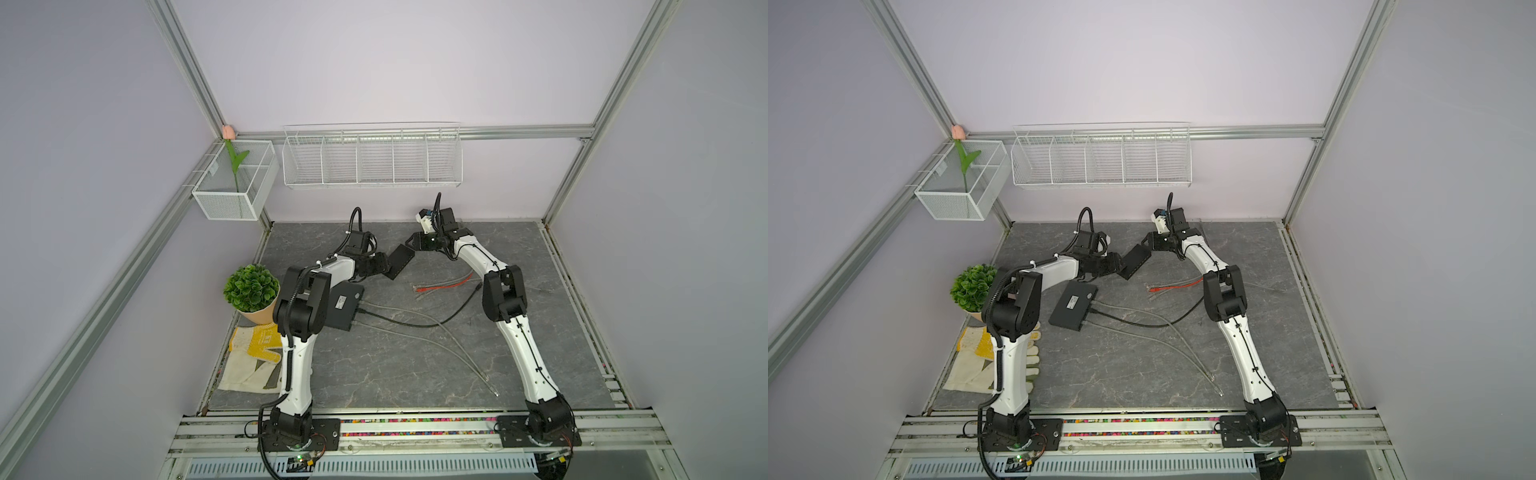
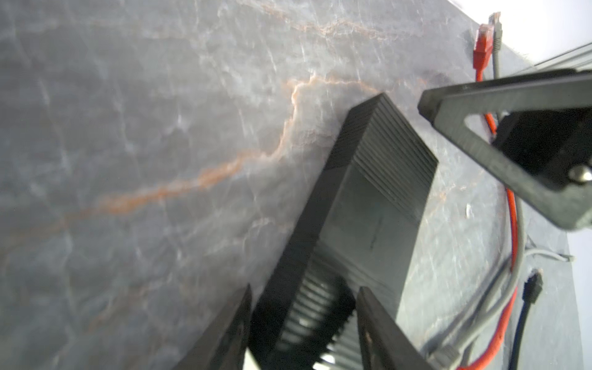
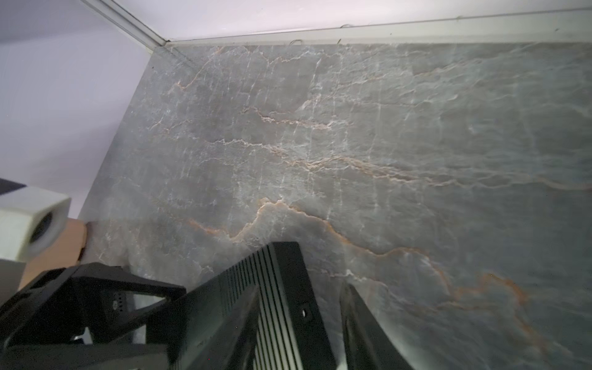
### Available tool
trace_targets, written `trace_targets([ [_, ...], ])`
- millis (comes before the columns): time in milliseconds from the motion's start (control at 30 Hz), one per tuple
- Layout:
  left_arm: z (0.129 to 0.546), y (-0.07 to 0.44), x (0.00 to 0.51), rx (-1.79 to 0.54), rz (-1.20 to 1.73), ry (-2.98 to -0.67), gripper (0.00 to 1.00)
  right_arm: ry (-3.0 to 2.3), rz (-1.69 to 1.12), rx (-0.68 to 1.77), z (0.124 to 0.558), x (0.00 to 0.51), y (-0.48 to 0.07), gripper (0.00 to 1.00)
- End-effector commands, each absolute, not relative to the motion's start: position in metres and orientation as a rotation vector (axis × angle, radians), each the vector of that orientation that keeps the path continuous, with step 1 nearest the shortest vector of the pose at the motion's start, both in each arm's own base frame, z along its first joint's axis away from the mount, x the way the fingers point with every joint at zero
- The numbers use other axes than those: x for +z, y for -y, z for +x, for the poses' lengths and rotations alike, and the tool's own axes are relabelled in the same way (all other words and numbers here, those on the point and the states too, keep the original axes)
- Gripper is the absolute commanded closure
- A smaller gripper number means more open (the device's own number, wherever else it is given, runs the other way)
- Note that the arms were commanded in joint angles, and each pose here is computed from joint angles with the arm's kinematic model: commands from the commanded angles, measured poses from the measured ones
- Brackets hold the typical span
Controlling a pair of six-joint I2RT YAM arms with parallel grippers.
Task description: Insert the plug into the switch port
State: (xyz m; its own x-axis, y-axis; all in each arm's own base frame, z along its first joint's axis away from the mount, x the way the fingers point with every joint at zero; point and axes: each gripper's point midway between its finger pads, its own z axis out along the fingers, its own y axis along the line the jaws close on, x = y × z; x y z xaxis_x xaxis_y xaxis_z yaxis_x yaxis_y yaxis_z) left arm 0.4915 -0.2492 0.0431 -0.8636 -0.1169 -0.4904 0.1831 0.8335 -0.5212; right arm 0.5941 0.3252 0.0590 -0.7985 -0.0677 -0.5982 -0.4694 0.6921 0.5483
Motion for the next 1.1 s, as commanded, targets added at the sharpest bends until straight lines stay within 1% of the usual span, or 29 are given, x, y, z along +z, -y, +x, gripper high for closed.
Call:
trace_targets([
  [0,0.477,0.255,0.062,-0.852,0.035,-2.438,0.46,-2.394,-0.469,1.062,0.571,0.051,-0.342,0.56],
  [167,0.460,0.246,0.089,-0.859,0.030,-2.374,0.46,-2.404,-0.551,1.083,0.551,0.052,-0.357,0.57],
  [267,0.460,0.236,0.097,-0.802,0.016,-2.366,0.46,-2.412,-0.574,1.101,0.541,0.048,-0.361,0.59],
  [367,0.458,0.229,0.104,-0.801,0.001,-2.351,0.46,-2.406,-0.577,1.123,0.535,0.047,-0.361,0.60],
  [533,0.464,0.218,0.104,-0.748,-0.009,-2.353,0.46,-2.383,-0.575,1.102,0.532,0.060,-0.356,0.60],
  [633,0.474,0.216,0.095,-0.738,-0.020,-2.375,0.46,-2.356,-0.577,1.082,0.529,0.076,-0.352,0.57],
  [733,0.481,0.217,0.086,-0.722,-0.011,-2.394,0.46,-2.321,-0.577,1.003,0.523,0.097,-0.340,0.55],
  [867,0.487,0.218,0.075,-0.704,0.000,-2.410,0.46,-2.285,-0.607,0.825,0.507,0.126,-0.312,0.53],
  [933,0.490,0.219,0.069,-0.701,0.005,-2.423,0.46,-2.290,-0.627,0.724,0.499,0.129,-0.297,0.53],
  [1067,0.492,0.222,0.057,-0.710,0.008,-2.444,0.46,-2.390,-0.684,0.586,0.473,0.112,-0.272,0.53],
])
